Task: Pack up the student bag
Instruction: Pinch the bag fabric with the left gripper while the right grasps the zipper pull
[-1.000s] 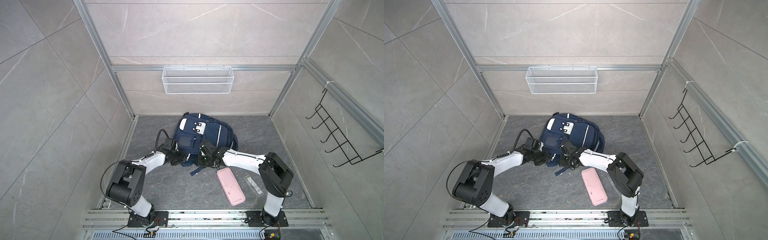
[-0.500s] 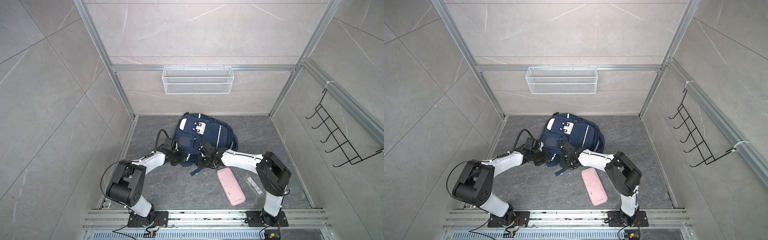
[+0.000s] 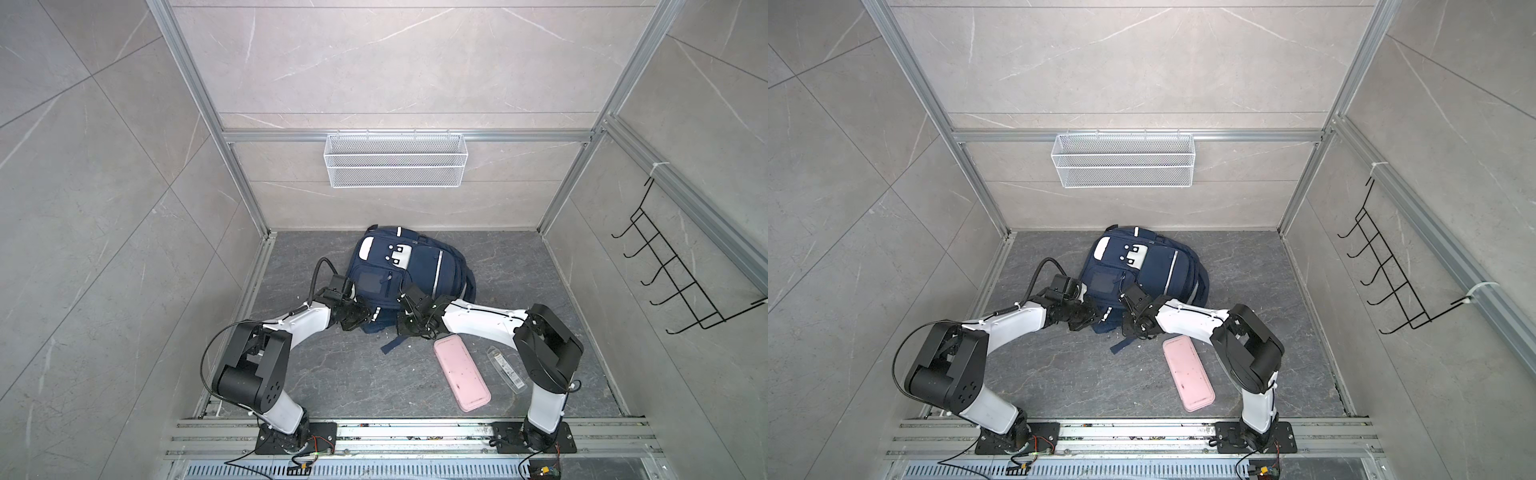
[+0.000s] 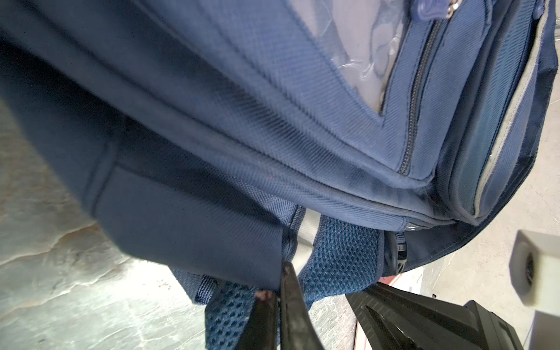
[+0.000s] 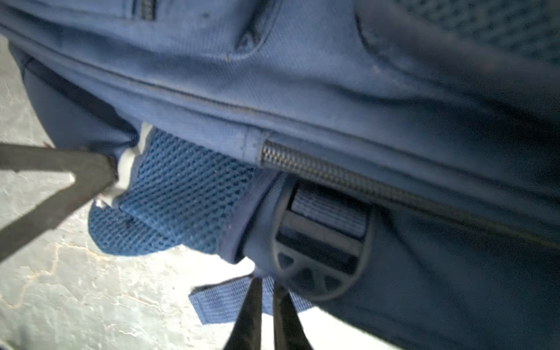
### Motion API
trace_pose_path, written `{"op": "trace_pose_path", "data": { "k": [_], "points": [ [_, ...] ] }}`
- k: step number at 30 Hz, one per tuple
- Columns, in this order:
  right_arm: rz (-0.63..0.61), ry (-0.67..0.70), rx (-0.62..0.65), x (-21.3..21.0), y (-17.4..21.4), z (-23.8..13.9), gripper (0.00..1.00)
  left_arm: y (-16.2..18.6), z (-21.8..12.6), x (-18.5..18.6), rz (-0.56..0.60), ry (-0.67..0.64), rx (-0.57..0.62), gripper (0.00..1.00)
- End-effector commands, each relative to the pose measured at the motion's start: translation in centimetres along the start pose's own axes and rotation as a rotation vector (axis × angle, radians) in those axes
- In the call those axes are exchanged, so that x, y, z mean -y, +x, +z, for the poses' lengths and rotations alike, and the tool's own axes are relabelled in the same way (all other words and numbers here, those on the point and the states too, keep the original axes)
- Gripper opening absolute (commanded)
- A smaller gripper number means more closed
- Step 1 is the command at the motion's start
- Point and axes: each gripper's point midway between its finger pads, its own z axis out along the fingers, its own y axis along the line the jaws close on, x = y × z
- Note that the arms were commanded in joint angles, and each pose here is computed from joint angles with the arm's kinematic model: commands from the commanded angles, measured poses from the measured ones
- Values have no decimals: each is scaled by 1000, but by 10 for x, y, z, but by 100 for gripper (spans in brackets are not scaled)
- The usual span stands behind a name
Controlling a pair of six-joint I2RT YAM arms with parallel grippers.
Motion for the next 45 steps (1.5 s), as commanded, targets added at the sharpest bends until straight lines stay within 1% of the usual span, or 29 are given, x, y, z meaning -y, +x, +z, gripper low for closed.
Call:
{"op": "trace_pose_path", "data": {
  "k": [1,2,6,7,9,15,25,33,35,36,37,39,45],
  "points": [
    [-38,34,16,2,-1,-14,12,-13,-12,10,28,13,37,6],
    [-41,37,15,3,-1,-13,14,-14,-12,11,31,14,38,6],
    [-60,22,15,-5,-1,-12,31,-13,-11,11,30,17,32,6],
    [-67,24,16,-7,-1,-11,33,-13,-11,11,29,16,32,6],
    [-76,33,14,-9,-1,-7,36,-13,-10,11,29,16,31,6],
    [-87,74,9,-7,-2,8,38,-14,-11,12,32,15,27,6],
    [-127,147,10,0,-2,27,32,-14,-14,15,37,17,27,6],
    [-151,172,17,0,4,35,20,-14,-13,12,34,9,25,6],
    [-157,175,20,0,5,33,16,-15,-14,11,38,2,27,6],
    [-159,174,23,-1,5,30,13,-15,-14,10,40,0,27,6],
    [-163,169,25,-2,6,27,9,-17,-15,10,44,-3,28,6],
    [-169,155,36,-6,7,19,5,-20,-16,8,48,-12,33,5],
    [-178,116,52,-12,5,-8,0,-32,-22,1,33,-20,56,5]
  ]
}}
